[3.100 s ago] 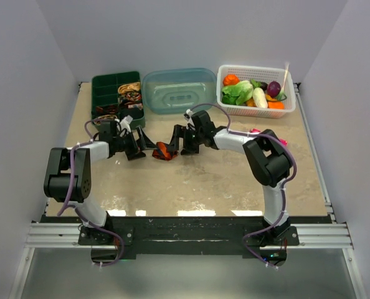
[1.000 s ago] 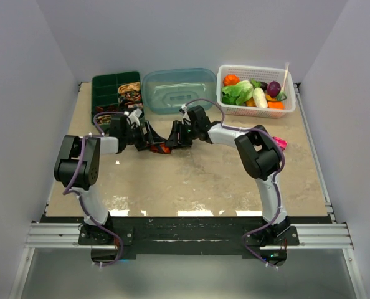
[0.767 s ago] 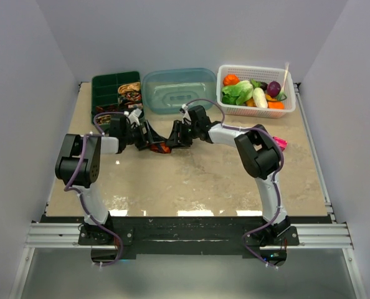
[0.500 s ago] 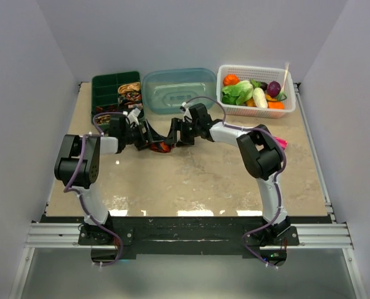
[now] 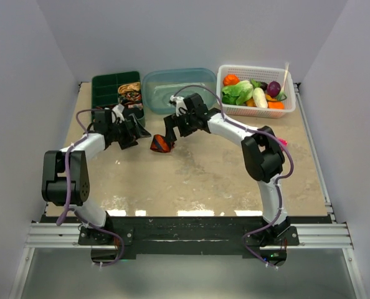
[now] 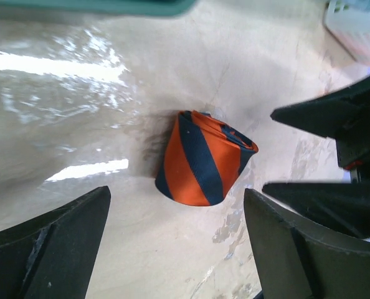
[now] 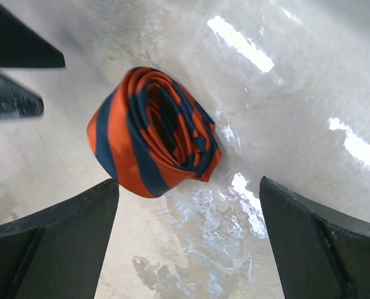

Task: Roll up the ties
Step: Pick up the tie at the center of the board.

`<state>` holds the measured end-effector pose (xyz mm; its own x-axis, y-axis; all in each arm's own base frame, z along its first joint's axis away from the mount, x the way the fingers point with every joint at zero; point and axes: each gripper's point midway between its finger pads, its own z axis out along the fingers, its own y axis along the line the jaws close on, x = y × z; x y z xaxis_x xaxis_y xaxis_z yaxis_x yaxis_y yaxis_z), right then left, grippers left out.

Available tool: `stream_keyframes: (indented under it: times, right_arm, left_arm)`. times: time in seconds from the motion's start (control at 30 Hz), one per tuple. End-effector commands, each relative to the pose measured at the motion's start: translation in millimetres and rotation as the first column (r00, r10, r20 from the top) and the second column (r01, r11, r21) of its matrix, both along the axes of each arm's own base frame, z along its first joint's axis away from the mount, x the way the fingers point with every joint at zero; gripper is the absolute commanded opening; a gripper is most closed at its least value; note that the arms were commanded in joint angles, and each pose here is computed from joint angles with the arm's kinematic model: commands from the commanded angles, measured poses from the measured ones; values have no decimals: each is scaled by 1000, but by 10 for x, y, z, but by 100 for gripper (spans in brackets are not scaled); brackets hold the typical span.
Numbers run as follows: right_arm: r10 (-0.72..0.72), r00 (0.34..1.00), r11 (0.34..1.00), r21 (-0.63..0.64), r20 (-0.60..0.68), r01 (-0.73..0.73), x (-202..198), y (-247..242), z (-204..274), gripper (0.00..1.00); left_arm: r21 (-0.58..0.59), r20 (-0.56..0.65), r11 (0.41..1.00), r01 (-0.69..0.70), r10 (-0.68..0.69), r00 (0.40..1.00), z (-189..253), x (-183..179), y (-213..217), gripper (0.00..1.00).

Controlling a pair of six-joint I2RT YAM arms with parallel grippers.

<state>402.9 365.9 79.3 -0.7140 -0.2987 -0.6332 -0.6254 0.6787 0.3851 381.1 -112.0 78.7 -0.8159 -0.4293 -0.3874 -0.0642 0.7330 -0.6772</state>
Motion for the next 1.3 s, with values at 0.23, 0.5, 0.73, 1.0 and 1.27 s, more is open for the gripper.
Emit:
stream_keyframes:
  times: [0.23,0.5,0.73,1.0,1.27]
  right_arm:
    - [320,896,941,-214,307,-263,-169,532,188,99]
    - [339,869,906,-374,362,-197,-11,500,-7,99]
    - [342,854,894,-417,393,-166,83,455,26,99]
    - [322,838,923,-343,440,-175,28,527,382,99]
    - [390,851,877,-423,352,-227,67,556,-73,99]
  left_arm:
    - [-31,66,999,-22,24,998,384,93,430,93]
    - [-27,56,999,-35,37,998,326,34,570,92]
    - [-29,42,999,-32,34,999,270,-4,596,92]
    - [-28,39,999,-41,42,998,234,11,644,91]
    - [-32,18,999,-33,34,999,141,-10,644,91]
